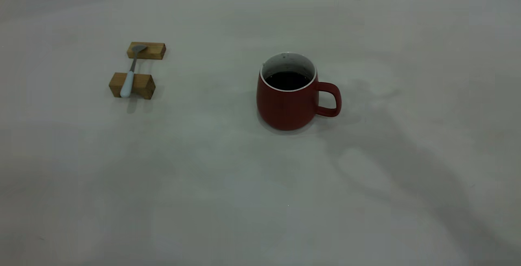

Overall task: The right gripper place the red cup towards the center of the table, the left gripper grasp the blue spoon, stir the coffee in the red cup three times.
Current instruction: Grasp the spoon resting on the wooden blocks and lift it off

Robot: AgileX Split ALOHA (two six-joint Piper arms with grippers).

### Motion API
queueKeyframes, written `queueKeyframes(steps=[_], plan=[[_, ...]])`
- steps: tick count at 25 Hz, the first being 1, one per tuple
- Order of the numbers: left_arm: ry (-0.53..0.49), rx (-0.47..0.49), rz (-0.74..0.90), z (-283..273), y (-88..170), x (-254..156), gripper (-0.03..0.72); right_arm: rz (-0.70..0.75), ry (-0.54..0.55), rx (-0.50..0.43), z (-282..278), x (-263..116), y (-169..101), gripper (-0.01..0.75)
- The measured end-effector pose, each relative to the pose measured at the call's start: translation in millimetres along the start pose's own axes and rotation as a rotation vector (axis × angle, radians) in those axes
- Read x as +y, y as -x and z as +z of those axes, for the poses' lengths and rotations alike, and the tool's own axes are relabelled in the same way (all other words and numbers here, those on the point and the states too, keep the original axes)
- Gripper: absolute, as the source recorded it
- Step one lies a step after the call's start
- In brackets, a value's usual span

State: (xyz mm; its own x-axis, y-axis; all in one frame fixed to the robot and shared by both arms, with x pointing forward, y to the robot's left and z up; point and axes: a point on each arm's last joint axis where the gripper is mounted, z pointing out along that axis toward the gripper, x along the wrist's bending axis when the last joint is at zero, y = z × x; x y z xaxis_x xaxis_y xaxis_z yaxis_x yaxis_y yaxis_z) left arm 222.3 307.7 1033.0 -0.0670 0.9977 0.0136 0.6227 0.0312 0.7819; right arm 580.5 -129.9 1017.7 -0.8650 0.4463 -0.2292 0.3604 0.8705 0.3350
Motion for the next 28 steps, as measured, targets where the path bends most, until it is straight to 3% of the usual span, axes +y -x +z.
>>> queueKeyframes(steps=[7, 13, 22, 28], plan=[[0.0, 0.0, 0.0, 0.0, 0.0, 0.0, 0.495, 0.36, -0.067, -0.027, -125.8, -31.9, -24.8, 0.653], [0.0, 0.0, 0.0, 0.0, 0.0, 0.0, 0.495, 0.508, 0.046, -0.084, -188.5, -63.3, -52.8, 0.65], [0.0, 0.0, 0.0, 0.0, 0.0, 0.0, 0.495, 0.704, 0.028, -0.079, -183.3, -164.0, -130.8, 0.644], [0.0, 0.0, 0.0, 0.0, 0.0, 0.0, 0.495, 0.884, 0.162, -0.217, -176.1, -226.9, -171.7, 0.636]])
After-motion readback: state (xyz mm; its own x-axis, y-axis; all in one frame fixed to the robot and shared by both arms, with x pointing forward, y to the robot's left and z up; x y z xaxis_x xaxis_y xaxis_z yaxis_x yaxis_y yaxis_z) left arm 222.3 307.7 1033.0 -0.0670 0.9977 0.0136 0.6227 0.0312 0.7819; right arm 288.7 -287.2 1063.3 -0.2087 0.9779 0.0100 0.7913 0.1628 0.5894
